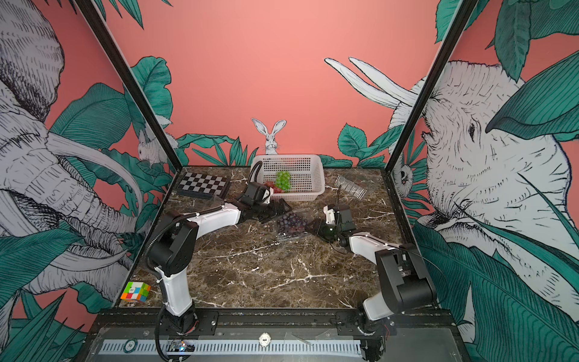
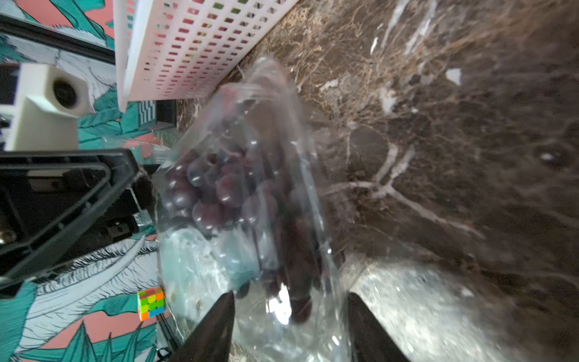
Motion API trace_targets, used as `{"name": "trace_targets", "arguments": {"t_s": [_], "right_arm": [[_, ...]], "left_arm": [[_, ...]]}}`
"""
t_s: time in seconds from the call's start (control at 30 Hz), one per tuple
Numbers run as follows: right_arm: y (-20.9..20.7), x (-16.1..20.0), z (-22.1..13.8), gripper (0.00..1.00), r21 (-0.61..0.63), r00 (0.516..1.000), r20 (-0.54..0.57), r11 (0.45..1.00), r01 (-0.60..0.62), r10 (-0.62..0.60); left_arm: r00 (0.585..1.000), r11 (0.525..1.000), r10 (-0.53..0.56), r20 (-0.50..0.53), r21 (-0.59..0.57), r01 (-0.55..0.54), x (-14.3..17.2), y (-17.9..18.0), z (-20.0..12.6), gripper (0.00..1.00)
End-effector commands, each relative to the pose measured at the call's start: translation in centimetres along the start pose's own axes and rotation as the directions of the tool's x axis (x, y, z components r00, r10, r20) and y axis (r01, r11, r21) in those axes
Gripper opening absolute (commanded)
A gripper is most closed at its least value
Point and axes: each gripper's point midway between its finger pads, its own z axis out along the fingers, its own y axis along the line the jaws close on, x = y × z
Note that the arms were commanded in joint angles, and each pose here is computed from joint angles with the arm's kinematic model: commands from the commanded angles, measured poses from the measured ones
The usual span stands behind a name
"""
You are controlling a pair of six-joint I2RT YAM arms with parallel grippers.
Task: Pack grapes into containers
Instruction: Adjust the packing box at the center of the board.
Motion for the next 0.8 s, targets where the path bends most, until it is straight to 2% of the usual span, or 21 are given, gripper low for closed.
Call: {"name": "trace_targets", "arguments": {"t_s": [0.0, 0.2, 0.27, 0.37, 0.5, 0.6, 0.77], "right_arm": [[-0.6, -1.6, -1.7, 0.62, 0.105, 0.997, 0.033, 0.992, 0.066, -0.070], [0.4, -4.1, 0.3, 0.66, 0.069, 0.996, 0.033, 0.994, 0.082, -0.084], [0.5, -4.7, 1.1, 0.66, 0.041, 0.997, 0.039, 0.997, 0.068, -0.070], [0.3, -4.5, 2.5, 0.60, 0.012, 0.999, 0.022, 0.999, 0.042, -0.042], [1.0, -3.5, 3.8, 0.53, -0.044, 1.000, 0.003, 0.999, 0.019, -0.018], [1.3, -2.7, 4.2, 0.51, -0.057, 1.000, 0.001, 0.998, -0.009, 0.009], [0.5, -1.8, 4.1, 0.50, -0.044, 0.997, 0.021, 0.996, -0.072, 0.073]], "left_arm": [[0.998, 0.997, 0.064, -0.003, -0.032, -0.064, 1.0, -0.1, -2.5, 1.00], [0.999, 0.998, 0.034, 0.016, -0.047, -0.033, 3.4, 1.9, -4.6, 0.99], [0.999, 1.000, 0.013, 0.044, -0.015, -0.013, 4.0, 2.0, -5.4, 0.99], [0.995, 0.998, -0.032, 0.091, 0.064, 0.026, 4.8, 1.8, -6.3, 0.97], [0.990, 0.984, -0.079, 0.113, 0.168, 0.060, 5.6, 1.6, -6.1, 0.86], [0.988, 0.975, -0.112, 0.103, 0.203, 0.089, 6.1, 1.9, -5.7, 0.80], [0.977, 0.964, -0.155, 0.149, 0.237, 0.117, 6.0, 2.8, -6.4, 0.69]]}}
